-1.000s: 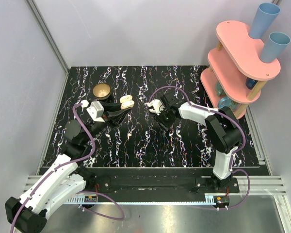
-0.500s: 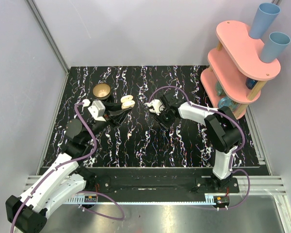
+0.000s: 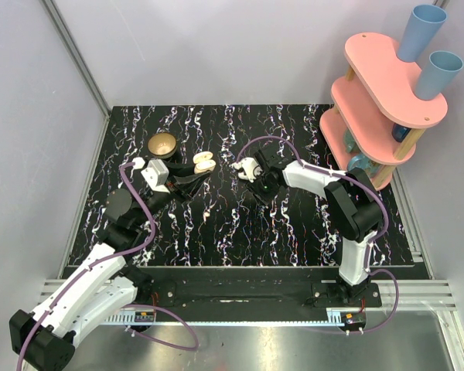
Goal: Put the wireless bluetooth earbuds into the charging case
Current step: Pick up the right earbud from the center of the board.
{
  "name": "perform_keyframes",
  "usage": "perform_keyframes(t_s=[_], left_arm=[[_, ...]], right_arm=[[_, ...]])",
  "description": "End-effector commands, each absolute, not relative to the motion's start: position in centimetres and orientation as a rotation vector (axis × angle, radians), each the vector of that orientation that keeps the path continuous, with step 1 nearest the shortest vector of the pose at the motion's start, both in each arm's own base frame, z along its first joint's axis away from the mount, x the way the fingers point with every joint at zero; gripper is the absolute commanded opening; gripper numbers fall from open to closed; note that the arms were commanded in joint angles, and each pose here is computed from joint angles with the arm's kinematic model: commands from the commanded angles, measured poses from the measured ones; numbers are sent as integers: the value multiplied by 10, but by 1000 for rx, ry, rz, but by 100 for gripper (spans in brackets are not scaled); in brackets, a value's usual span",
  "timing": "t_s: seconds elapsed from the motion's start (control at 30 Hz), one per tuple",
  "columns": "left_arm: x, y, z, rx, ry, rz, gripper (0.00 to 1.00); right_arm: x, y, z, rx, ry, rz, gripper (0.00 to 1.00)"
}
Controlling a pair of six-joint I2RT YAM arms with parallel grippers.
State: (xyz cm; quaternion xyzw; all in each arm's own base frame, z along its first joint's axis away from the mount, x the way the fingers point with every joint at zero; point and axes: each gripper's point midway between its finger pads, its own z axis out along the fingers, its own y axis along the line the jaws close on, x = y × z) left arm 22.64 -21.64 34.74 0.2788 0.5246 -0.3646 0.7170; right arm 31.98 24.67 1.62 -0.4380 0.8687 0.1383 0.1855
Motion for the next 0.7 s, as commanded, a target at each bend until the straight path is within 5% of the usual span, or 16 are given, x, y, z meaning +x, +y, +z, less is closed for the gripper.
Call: perform_keyframes(t_s=[0.0, 0.67], left_arm=[[223, -214, 365, 611, 1093, -797, 0], [221, -213, 364, 610, 1097, -793, 0]], right_arm=[[327, 251, 20, -1224, 2450, 347, 38], [325, 246, 23, -1226, 2463, 318, 41]])
